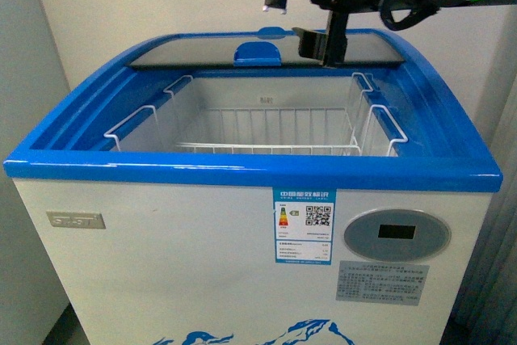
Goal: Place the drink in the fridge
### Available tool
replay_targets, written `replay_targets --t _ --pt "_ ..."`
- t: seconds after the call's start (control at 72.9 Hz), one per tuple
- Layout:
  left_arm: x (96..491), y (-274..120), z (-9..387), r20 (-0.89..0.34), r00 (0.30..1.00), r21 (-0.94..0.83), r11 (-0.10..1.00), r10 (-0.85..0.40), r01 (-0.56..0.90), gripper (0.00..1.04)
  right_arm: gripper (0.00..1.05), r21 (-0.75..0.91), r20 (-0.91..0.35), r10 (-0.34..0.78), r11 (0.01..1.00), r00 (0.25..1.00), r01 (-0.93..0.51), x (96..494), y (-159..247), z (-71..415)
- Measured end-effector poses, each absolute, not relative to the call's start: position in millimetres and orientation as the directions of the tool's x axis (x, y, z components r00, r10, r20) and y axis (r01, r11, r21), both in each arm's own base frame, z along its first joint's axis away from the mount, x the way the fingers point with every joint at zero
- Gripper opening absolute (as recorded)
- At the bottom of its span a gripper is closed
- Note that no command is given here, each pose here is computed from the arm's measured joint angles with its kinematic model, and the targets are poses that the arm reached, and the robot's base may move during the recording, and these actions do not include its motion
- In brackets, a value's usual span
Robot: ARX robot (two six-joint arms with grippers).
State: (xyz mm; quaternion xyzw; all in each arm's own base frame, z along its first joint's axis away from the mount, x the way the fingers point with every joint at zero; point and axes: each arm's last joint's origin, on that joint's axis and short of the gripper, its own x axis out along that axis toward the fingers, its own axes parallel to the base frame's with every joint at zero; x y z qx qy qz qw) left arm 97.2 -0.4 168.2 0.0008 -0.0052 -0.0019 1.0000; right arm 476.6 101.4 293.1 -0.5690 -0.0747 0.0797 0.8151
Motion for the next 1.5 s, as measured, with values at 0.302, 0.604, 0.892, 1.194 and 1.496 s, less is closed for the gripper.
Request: replay_targets --t 0.302,0.604,0.892,1.194,1.496 --pt "97.2 -0.4 168.2 0.010 1.000 0.002 1.000 -0.004 0.004 0.03 0.97 -0.417 -0.279 -0.211 0.905 0.937 0.079 343.1 16.2 316.2" --pt "97.2 -0.4 168.2 0.010 1.000 0.002 1.000 -0.004 0.004 0.03 0.64 0.000 -0.099 0.005 1.000 0.995 -0.005 126.2 0.4 265.8" --pt "97.1 -0.4 168.3 0.011 1.000 0.002 1.000 -0.004 0.004 0.03 0.13 -0.001 -0.019 0.002 1.000 1.000 -0.002 99.2 0.1 221.5" --pt "97.1 -0.4 168.3 0.011 1.000 0.002 1.000 -0.004 0.004 0.03 0.03 0.000 -0.009 0.002 1.000 1.000 -0.002 98.2 0.1 196.6" --pt "97.1 -0.4 168.3 0.011 1.000 0.002 1.000 -0.004 0.004 0.03 0.03 0.000 -0.008 0.002 1.000 1.000 -0.002 98.1 0.1 183.0"
